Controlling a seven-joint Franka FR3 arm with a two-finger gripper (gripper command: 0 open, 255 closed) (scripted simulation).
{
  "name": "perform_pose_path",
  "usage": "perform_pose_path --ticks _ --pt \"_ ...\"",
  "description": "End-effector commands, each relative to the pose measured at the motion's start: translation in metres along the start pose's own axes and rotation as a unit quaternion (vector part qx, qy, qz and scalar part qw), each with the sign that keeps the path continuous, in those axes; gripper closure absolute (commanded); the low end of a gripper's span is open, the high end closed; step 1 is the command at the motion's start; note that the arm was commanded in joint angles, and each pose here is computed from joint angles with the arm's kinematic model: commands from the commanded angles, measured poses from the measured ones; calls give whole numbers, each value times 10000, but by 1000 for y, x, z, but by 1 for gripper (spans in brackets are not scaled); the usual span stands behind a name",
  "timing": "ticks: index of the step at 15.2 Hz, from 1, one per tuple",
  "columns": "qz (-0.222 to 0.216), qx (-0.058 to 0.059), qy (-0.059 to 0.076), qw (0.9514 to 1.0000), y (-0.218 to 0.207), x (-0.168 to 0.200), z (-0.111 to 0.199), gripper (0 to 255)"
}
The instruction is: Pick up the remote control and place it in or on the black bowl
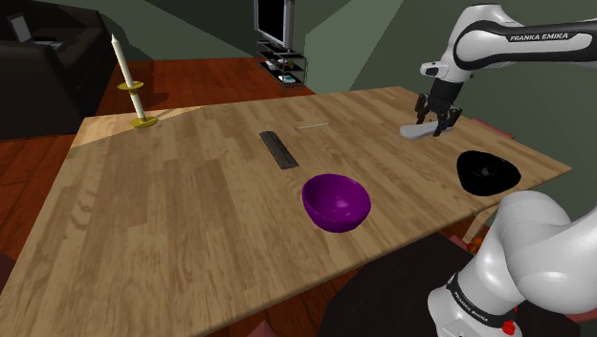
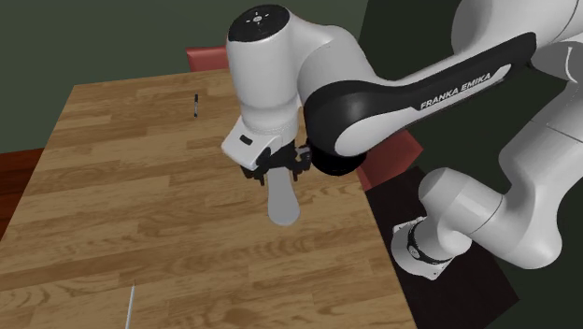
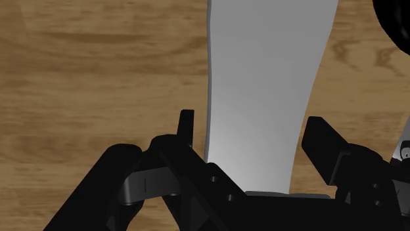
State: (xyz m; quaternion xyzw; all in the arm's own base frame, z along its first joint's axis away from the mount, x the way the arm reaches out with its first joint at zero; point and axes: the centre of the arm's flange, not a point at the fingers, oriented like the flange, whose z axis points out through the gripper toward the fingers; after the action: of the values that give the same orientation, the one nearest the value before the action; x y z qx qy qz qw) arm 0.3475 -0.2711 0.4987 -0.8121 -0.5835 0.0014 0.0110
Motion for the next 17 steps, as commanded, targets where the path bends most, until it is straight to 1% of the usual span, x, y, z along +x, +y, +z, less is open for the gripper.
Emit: perform_pose_path --ticks 1,6,17 --pt "0 1 0 10000 -1 1 -11 255" --pt "0 1 0 10000 -1 1 -34 255" --pt "0 1 0 10000 -124 -77 -36 255"
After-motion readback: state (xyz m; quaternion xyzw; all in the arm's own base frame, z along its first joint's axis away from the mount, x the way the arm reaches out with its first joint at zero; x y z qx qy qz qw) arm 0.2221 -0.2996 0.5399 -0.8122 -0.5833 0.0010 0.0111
